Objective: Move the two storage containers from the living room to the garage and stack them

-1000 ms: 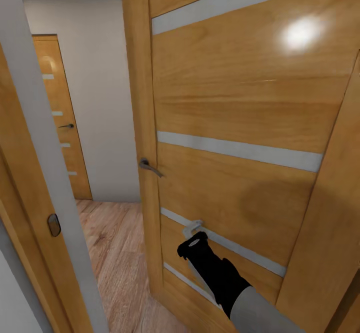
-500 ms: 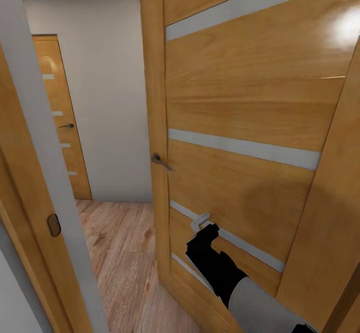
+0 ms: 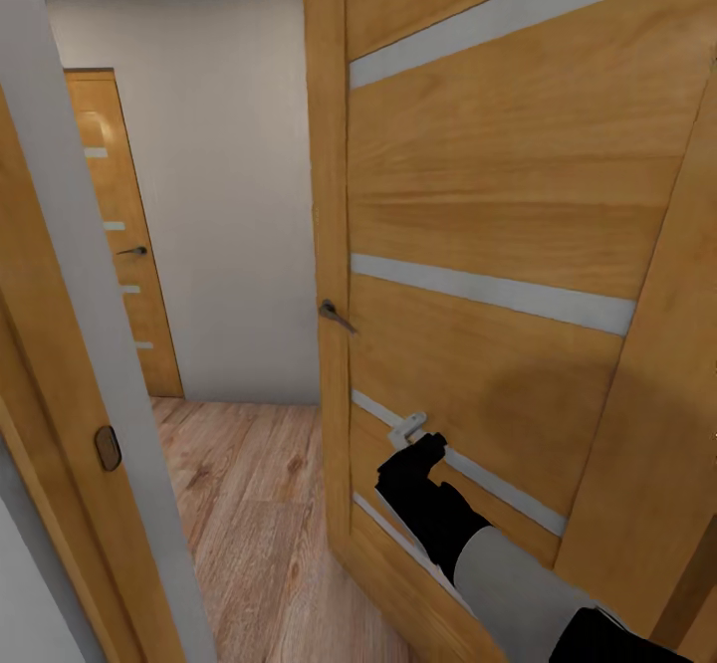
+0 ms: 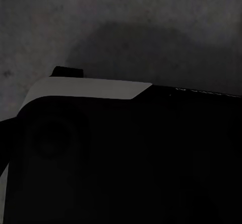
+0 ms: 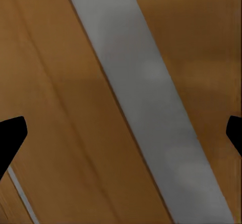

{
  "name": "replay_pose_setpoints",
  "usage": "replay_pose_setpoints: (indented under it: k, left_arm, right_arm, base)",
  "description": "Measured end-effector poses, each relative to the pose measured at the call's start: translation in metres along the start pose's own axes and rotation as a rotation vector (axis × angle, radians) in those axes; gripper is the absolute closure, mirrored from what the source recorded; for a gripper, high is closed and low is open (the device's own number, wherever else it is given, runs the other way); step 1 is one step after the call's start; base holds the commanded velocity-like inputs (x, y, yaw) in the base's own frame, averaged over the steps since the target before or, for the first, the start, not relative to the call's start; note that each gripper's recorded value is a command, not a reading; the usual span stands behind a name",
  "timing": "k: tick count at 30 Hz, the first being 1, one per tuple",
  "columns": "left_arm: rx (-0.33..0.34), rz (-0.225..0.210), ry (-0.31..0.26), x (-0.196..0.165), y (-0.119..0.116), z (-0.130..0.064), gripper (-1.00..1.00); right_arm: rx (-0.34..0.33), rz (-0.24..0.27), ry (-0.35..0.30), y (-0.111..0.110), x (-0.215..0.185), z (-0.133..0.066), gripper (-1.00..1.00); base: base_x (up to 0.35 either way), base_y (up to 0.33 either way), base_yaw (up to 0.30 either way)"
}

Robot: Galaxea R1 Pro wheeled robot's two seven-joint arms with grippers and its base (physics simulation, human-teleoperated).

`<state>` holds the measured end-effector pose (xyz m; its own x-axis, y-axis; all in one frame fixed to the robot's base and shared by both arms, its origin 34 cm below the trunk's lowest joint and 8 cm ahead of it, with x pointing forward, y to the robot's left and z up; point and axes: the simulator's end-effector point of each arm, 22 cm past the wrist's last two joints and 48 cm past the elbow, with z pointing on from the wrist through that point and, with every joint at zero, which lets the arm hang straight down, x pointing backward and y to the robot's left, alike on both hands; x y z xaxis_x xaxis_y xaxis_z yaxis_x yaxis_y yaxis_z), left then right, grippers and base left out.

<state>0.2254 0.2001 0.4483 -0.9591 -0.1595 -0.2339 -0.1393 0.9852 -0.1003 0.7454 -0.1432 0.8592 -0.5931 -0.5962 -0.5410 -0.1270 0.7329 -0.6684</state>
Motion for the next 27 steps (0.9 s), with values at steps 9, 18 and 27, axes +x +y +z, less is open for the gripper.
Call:
replay_pose_setpoints:
  k: [9, 18, 27]
  left_arm:
    - [0.000, 0.000, 0.000, 0.000, 0.000, 0.000, -1.00]
    - [0.001, -0.001, 0.000, 0.000, -0.001, 0.000, -1.00]
    - [0.001, -0.001, 0.000, 0.000, -0.001, 0.000, -1.00]
  right_arm:
    - [0.064, -0.006, 0.003, -0.031, -0.013, 0.008, -1.00]
    - [0.088, -0.015, 0.025, -0.045, -0.012, 0.016, -1.00]
    - [0.135, -0.013, 0.057, -0.069, -0.011, 0.027, -1.00]
  base:
    - [0.000, 0.000, 0.000]
    - [0.000, 0.000, 0.000]
    - [0.000, 0.000, 0.000]
